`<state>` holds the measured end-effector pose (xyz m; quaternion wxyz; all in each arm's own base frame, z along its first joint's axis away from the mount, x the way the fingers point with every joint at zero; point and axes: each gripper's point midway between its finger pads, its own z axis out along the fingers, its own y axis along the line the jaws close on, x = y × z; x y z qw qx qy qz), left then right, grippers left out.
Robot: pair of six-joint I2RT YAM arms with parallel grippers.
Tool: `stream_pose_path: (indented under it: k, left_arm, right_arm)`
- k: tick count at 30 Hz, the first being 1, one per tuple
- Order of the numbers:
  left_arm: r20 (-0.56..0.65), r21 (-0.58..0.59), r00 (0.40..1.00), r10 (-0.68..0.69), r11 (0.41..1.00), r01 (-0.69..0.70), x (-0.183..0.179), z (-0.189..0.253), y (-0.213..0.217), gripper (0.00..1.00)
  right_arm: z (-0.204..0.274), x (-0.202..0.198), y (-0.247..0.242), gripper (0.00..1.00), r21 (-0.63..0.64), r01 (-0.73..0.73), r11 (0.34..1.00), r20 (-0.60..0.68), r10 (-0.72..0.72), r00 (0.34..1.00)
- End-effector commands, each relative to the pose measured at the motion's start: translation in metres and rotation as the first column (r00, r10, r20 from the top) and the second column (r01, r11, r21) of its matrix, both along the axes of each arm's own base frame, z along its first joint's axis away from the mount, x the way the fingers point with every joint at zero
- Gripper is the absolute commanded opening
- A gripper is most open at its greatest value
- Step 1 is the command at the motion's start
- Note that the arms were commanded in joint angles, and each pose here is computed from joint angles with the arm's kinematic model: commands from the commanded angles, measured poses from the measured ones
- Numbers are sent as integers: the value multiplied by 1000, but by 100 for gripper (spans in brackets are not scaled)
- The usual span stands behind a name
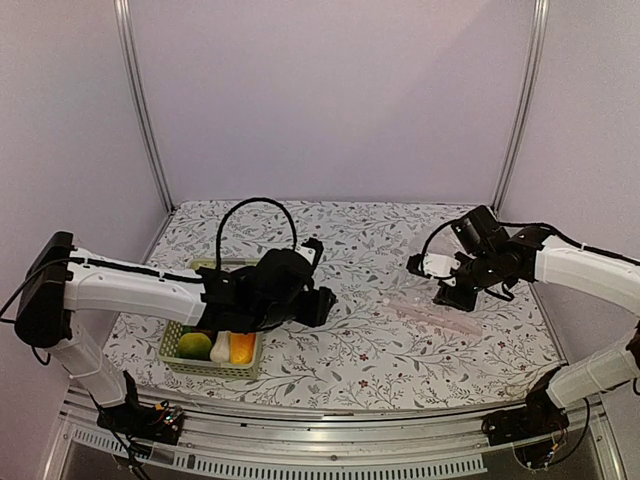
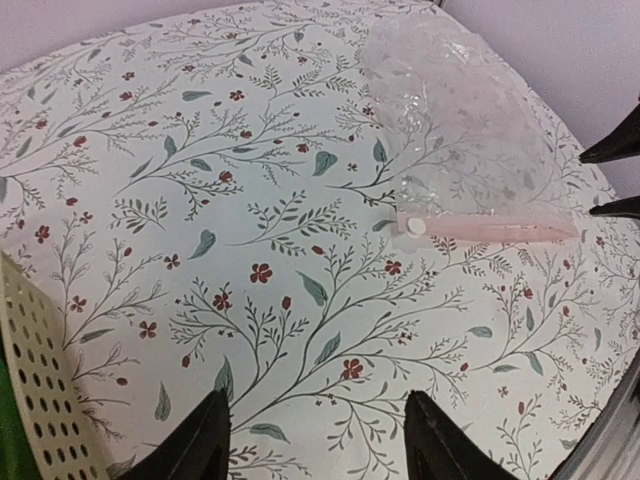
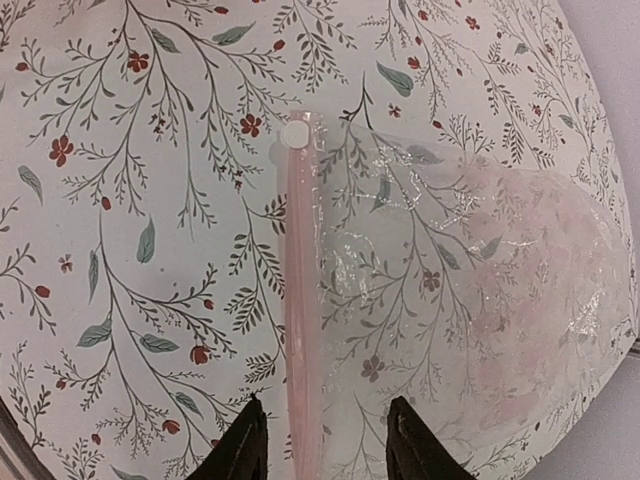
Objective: Place the food in the zip-top bag and seal the zipper
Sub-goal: Adjust the zipper food storage bag at the center of the board, then pick up the zipper food storage bag from the center of the board.
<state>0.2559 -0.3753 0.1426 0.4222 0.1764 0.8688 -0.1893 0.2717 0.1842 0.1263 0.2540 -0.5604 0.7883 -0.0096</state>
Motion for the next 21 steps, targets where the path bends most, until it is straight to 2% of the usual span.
stream_pose_path:
  k: [1, 7, 13, 19, 21]
  left_arm:
    - [13, -27, 998, 54, 998, -54, 9, 6, 12, 59]
    - [4, -34, 998, 58, 998, -58, 9, 5, 12, 59]
    - [-9, -36, 998, 64, 997, -64, 7, 2, 14, 59]
    - [-7, -33, 997, 77, 996, -77, 6, 4, 20, 59]
    - [-1, -28, 996, 87, 996, -87, 6, 7, 24, 59]
  right_arm:
    - [-19, 10, -13, 40, -28, 59, 998, 102, -56, 993]
    - [-56, 11, -26, 51, -122, 85, 989, 138, -68, 988]
    - [-76, 19, -38, 51, -186, 143, 972, 183, -109, 977]
    - [-87, 30, -41, 45, -205, 191, 960, 213, -147, 966]
    - [-90, 33, -41, 34, -208, 205, 956, 217, -159, 963]
